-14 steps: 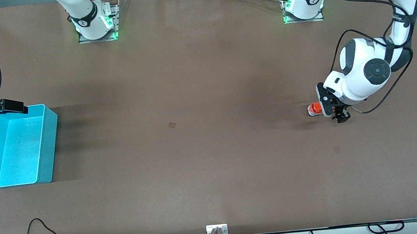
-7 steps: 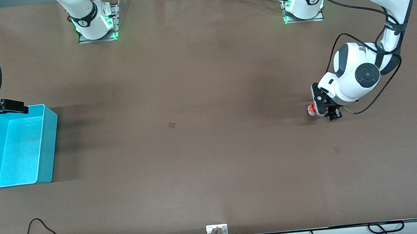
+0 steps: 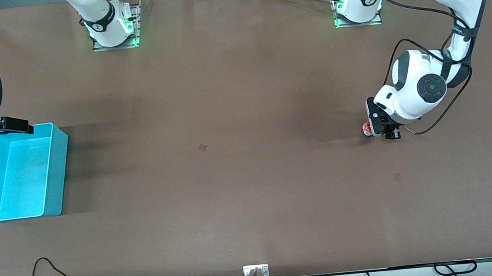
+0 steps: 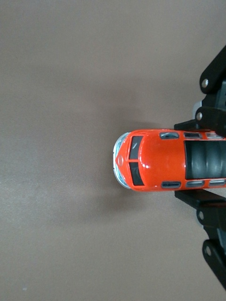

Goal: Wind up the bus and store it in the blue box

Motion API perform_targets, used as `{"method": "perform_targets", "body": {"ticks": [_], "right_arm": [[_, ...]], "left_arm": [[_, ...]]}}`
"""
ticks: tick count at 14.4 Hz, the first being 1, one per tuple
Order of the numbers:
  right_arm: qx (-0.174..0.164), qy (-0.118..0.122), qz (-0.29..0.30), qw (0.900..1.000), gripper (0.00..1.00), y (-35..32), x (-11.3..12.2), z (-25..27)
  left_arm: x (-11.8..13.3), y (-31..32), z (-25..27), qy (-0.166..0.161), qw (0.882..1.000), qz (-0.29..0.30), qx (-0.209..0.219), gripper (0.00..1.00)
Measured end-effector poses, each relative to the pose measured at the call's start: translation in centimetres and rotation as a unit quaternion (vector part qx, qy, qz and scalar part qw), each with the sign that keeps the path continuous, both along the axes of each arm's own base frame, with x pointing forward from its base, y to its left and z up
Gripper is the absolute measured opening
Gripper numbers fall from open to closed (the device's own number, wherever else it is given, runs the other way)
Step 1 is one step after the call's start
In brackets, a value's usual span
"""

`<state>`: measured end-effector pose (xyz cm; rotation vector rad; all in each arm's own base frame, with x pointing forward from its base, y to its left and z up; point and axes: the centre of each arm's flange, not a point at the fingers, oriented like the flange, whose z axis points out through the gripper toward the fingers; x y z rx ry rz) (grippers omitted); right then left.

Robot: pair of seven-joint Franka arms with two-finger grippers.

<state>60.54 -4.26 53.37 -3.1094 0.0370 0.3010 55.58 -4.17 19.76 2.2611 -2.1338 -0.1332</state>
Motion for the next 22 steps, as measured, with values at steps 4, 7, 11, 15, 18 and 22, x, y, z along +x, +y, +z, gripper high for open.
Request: {"method": "perform_targets", "body": {"ticks": [4, 7, 11, 15, 18, 22], "right_arm": [[0.000, 0.000, 0.000, 1.000, 1.00, 0.0, 0.0, 0.0], [0.000, 0.000, 0.000, 1.000, 1.00, 0.0, 0.0, 0.0], [0.000, 0.000, 0.000, 1.000, 1.00, 0.0, 0.0, 0.0], [0.000, 0.000, 0.000, 1.000, 1.00, 0.0, 0.0, 0.0], [0.000, 0.000, 0.000, 1.000, 1.00, 0.0, 0.0, 0.0], [0.000, 0.000, 0.000, 1.000, 1.00, 0.0, 0.0, 0.0]], "left_arm": [[0.0, 0.8, -0.1, 0.003, 1.000, 0.005, 0.001, 0.52], [0.1, 4.7, -0.1, 0.008, 1.000, -0.005, -0.003, 0.52], [0.3, 12.5, -0.1, 0.009, 0.999, -0.029, -0.011, 0.52], [0.6, 17.1, -0.1, 0.006, 0.999, -0.036, -0.015, 0.52], [0.7, 18.0, -0.1, 0.006, 0.999, -0.033, -0.016, 0.52], [0.8, 19.3, -0.1, 0.003, 1.000, -0.023, -0.015, 0.52]]}}
